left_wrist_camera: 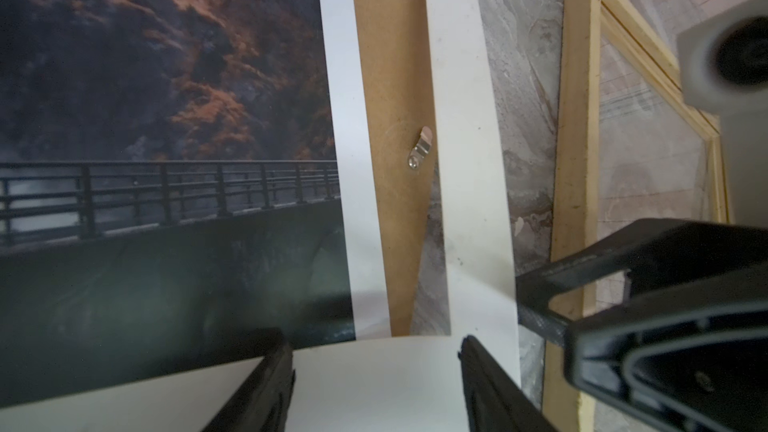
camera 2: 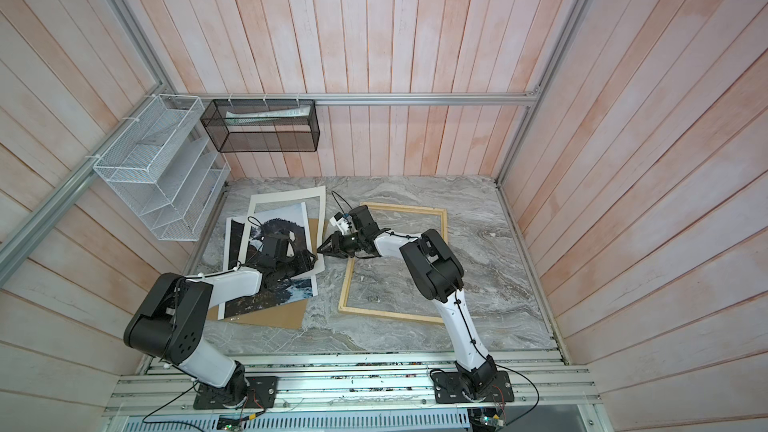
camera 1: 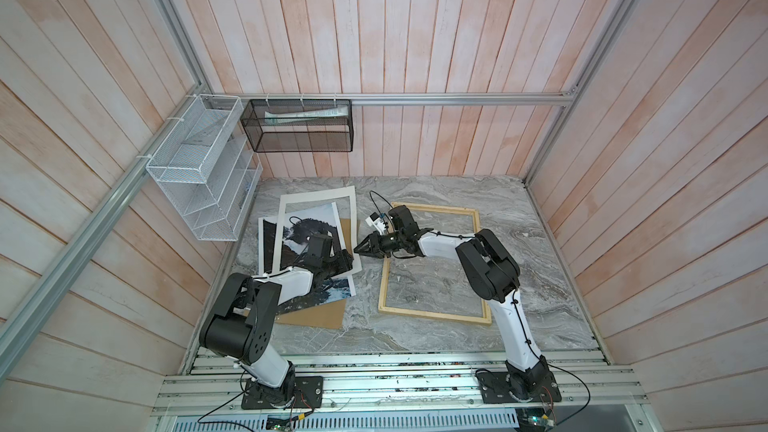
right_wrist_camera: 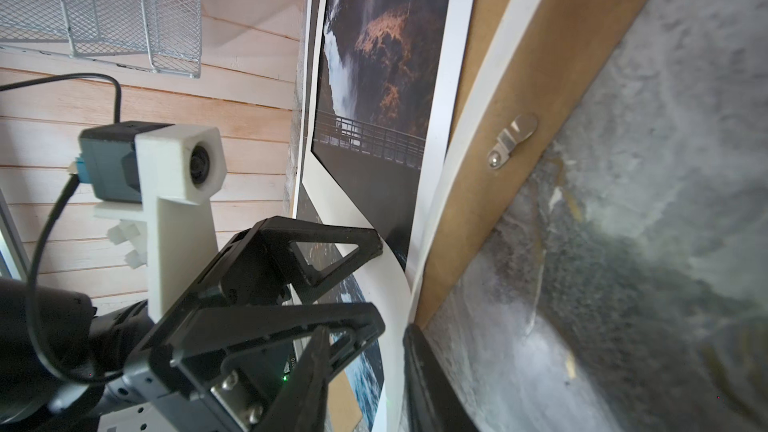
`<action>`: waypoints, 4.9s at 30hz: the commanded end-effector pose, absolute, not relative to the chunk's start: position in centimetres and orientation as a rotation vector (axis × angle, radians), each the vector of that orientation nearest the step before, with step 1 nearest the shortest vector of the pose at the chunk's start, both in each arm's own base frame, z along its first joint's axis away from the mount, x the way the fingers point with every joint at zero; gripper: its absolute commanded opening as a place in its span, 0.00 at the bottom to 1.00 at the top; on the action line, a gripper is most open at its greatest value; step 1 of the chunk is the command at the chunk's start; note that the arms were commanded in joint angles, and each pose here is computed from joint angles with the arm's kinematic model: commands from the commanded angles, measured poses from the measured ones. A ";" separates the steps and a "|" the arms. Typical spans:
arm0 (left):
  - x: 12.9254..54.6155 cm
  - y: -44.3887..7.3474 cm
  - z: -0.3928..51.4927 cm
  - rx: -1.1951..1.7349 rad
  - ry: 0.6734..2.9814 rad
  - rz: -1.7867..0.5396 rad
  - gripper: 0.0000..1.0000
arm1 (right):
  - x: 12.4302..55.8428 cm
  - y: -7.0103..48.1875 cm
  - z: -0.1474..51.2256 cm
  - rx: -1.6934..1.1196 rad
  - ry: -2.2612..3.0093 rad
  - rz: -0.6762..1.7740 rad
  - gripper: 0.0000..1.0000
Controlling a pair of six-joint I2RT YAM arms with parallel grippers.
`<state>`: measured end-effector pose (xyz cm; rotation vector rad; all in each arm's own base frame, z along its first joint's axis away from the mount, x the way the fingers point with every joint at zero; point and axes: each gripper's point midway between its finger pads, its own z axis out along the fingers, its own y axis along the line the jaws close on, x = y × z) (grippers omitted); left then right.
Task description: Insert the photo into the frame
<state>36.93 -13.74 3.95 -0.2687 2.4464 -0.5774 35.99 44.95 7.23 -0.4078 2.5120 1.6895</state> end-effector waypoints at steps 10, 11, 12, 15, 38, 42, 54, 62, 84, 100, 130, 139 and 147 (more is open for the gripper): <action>35.3 -14.6 2.0 -0.233 2.523 -0.623 0.65 | 34.9 45.7 8.3 -0.457 2.478 1.740 0.26; 35.3 -14.7 2.0 -0.232 2.522 -0.624 0.65 | 34.8 45.8 8.5 -0.457 2.466 1.766 0.26; 35.3 -14.7 2.1 -0.232 2.522 -0.625 0.65 | 34.7 45.9 8.7 -0.457 2.456 1.788 0.25; 35.3 -14.7 2.1 -0.230 2.522 -0.626 0.64 | 34.8 46.0 8.8 -0.451 2.449 1.803 0.24; 35.3 -15.0 2.0 -0.219 2.524 -0.640 0.64 | 36.5 44.8 5.4 -0.382 2.586 1.487 0.19; 35.3 -14.9 2.0 -0.219 2.524 -0.638 0.64 | 36.4 45.0 5.5 -0.392 2.582 1.495 0.19; 35.3 -15.0 2.1 -0.215 2.522 -0.640 0.64 | 36.2 45.2 5.3 -0.396 2.588 1.494 0.13; 35.4 -15.0 2.4 -0.213 2.520 -0.637 0.64 | 36.2 45.1 5.3 -0.410 2.590 1.486 0.08; 36.4 -14.0 5.4 -0.241 2.465 -0.564 0.68 | 36.2 44.6 7.4 -0.506 2.533 1.459 0.00; 36.7 -13.1 7.5 -0.307 2.389 -0.539 0.70 | 35.5 41.6 10.6 -0.626 2.443 1.410 0.00; 37.9 -15.6 7.0 -0.246 2.406 -0.552 0.71 | 34.3 28.1 10.6 -0.330 2.443 1.470 0.00; 36.9 -12.4 4.7 -0.280 2.508 -0.322 0.71 | 35.4 24.3 7.3 -0.263 2.612 1.136 0.00; 36.6 -10.9 4.1 -0.317 2.537 -0.287 0.71 | 35.8 22.7 4.9 -0.219 2.692 0.975 0.00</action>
